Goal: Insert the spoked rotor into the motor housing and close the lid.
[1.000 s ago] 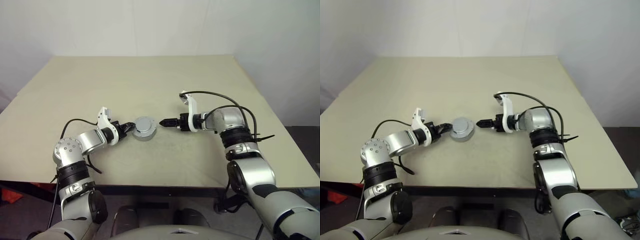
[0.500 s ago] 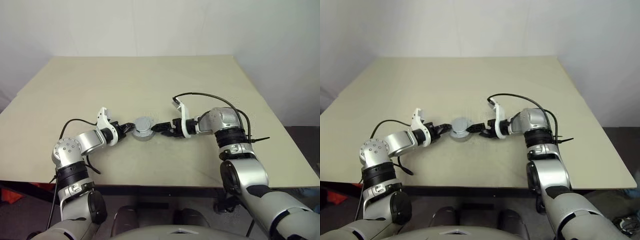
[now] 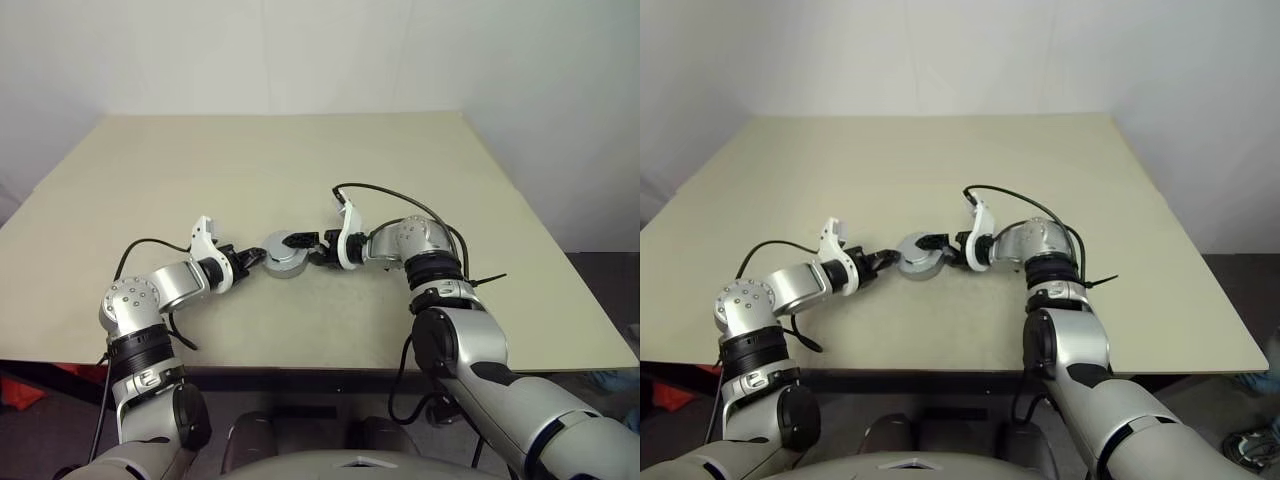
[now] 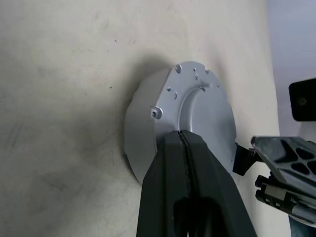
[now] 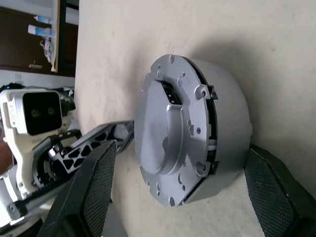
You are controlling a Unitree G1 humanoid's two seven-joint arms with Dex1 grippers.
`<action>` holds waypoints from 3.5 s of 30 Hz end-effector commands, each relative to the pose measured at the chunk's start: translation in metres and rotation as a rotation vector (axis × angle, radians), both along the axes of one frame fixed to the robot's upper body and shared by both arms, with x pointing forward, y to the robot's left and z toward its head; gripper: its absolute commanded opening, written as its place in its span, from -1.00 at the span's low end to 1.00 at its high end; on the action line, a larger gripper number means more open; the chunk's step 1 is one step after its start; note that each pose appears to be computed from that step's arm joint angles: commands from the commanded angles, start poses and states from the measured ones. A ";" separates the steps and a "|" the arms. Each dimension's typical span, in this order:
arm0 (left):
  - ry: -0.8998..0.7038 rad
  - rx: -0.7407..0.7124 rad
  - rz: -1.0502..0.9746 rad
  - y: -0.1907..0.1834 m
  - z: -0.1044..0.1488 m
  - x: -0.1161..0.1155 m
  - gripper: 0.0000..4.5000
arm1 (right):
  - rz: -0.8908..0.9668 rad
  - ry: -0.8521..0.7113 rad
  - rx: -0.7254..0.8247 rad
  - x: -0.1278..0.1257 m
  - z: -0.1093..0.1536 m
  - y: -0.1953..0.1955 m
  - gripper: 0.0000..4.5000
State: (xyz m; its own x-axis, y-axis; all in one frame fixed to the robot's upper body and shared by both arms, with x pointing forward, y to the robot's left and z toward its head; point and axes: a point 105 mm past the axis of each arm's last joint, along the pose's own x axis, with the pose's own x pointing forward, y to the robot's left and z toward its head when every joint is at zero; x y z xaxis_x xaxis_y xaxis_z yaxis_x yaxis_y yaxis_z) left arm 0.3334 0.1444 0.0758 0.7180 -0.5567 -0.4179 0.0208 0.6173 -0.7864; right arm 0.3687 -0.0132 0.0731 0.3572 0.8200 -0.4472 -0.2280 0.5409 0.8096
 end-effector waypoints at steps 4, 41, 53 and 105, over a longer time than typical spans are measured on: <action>-0.027 0.034 0.000 0.005 0.006 0.000 -1.00 | 0.005 -0.017 0.086 0.003 0.020 0.013 0.99; -0.037 0.053 0.020 0.009 0.007 0.001 -1.00 | -0.031 0.010 0.136 0.006 0.024 0.020 -0.11; -0.137 0.043 0.052 0.015 0.023 0.007 -1.00 | -0.100 0.040 0.126 0.014 0.020 0.018 -0.11; -0.426 -0.294 0.342 0.048 0.083 0.014 -1.00 | -0.582 0.195 0.723 0.080 0.114 0.004 -0.12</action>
State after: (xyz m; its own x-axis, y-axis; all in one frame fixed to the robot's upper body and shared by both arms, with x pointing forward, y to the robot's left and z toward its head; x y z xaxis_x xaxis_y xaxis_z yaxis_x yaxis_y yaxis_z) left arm 0.3489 0.1862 0.1468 0.9375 -0.3464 0.0317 0.1861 0.4225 -0.8871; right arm 0.4392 -0.0056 0.1471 0.7406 0.6624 -0.1127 0.1821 -0.0363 0.9826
